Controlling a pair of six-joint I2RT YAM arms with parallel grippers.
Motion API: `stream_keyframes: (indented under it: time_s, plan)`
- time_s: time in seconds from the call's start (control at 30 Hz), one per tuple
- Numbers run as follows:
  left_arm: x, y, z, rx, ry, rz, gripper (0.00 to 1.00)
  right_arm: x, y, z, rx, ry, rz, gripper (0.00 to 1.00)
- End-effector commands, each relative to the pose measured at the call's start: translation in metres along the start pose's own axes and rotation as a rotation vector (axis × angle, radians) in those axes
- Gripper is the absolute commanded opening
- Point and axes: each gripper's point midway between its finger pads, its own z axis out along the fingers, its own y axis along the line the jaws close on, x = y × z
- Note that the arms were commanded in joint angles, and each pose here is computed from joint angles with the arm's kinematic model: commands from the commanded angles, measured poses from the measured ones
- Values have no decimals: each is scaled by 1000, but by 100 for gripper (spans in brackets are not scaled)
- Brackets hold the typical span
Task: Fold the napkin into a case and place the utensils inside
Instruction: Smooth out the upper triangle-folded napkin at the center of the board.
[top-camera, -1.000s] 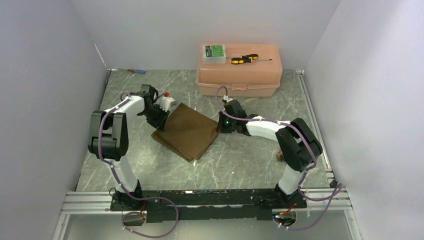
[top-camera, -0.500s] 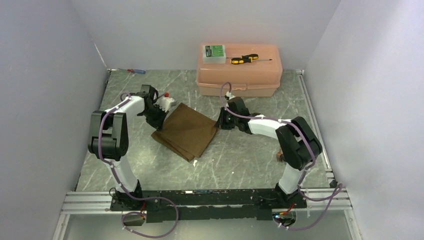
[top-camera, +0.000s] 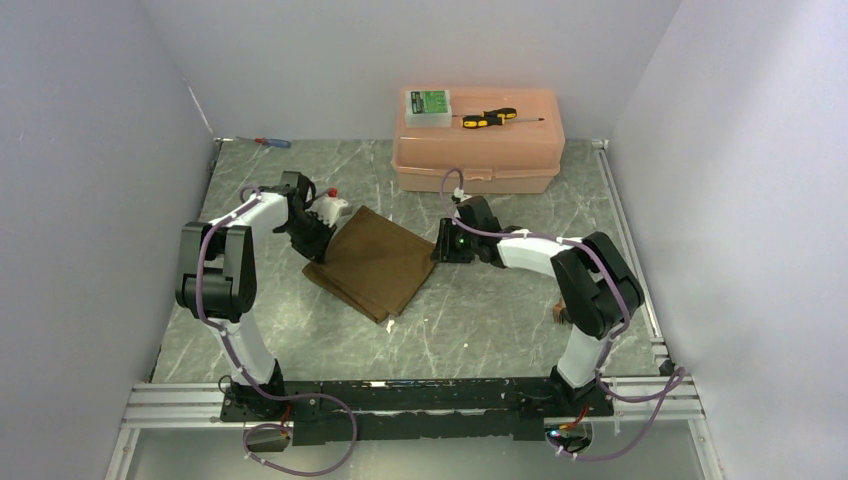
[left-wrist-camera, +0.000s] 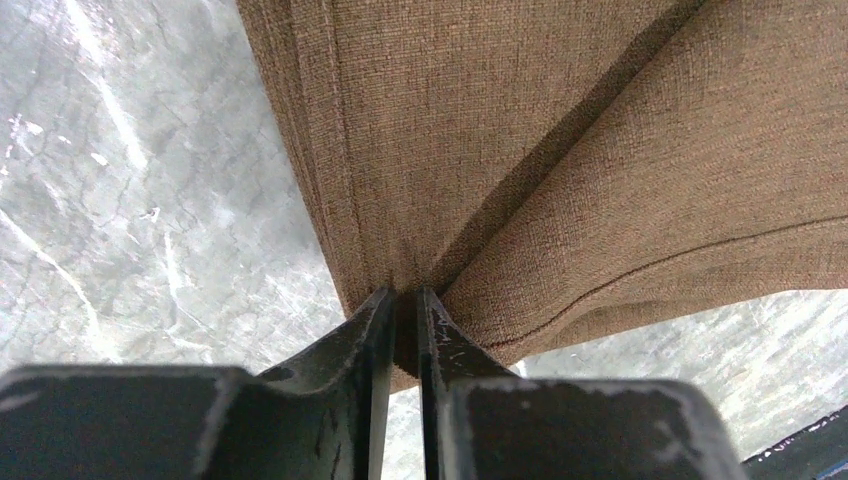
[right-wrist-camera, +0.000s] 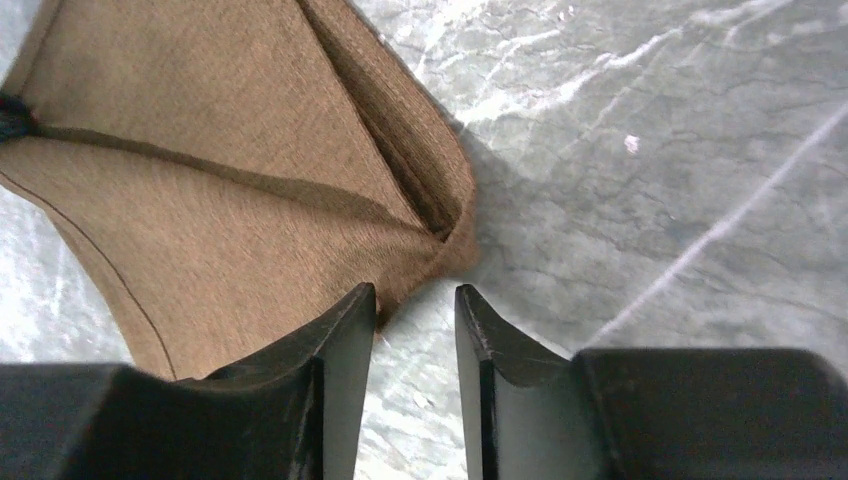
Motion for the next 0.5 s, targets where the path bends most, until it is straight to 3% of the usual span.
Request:
stream_keyframes:
  time_s: [0.0,0.27,0.47]
  plan:
    - [-14,-1,-26,-9,-52,30,24,-36,14,-30,7,-85,-105,41]
    - [-36,12,-61,-55,-117,42,34,-71,39,-25,-37,-106,-187,41]
    - [-34,-6,-51,28,-127,28,37,-99,44,-5,-18,-149,-211,40]
